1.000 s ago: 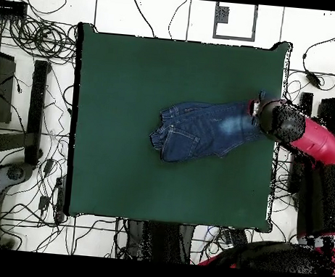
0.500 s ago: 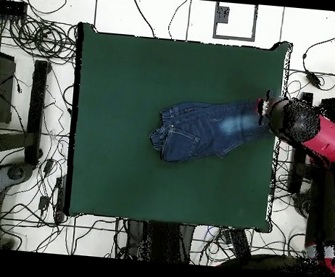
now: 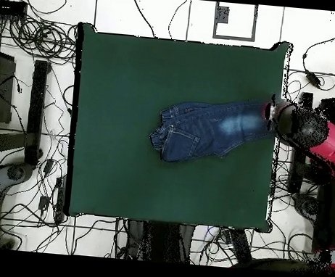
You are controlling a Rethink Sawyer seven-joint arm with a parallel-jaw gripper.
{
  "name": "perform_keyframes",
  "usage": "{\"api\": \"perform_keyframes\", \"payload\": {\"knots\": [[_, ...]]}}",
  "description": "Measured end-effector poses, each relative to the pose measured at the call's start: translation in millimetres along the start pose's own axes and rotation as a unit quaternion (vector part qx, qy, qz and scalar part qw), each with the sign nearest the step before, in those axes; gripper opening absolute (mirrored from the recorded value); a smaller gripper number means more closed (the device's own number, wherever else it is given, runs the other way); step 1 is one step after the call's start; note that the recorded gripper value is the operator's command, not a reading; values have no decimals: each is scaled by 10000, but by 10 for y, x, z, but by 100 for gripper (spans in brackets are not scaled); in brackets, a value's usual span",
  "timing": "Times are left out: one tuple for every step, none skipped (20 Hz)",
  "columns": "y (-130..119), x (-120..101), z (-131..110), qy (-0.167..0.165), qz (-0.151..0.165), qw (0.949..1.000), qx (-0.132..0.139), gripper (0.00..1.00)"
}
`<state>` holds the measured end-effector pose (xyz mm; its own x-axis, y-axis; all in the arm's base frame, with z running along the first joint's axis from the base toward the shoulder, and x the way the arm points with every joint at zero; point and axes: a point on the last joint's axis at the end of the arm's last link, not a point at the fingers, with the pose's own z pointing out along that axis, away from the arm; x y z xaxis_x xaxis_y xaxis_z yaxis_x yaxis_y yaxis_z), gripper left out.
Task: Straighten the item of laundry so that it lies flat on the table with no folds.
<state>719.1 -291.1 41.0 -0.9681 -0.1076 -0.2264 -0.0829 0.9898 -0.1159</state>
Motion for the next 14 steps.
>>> {"api": "perform_keyframes", "payload": {"knots": [[-20,13,2,3,13,10000,3,0],[-46,29,4,8,30,10000,8,0],[-90,55,6,14,58,10000,16,0],[-104,62,7,14,66,10000,19,0],[-113,68,8,16,72,10000,21,0],[-122,75,8,18,78,10000,23,0],[-153,92,8,22,96,9999,30,0],[-163,98,8,23,102,9999,32,0],[-170,101,8,23,107,9999,33,0],[-194,116,8,26,123,9999,38,0],[-209,124,8,27,133,9999,40,0],[-234,138,8,29,149,9999,45,0],[-251,148,8,30,160,9999,48,0],[-269,159,9,32,170,9998,52,0]]}}
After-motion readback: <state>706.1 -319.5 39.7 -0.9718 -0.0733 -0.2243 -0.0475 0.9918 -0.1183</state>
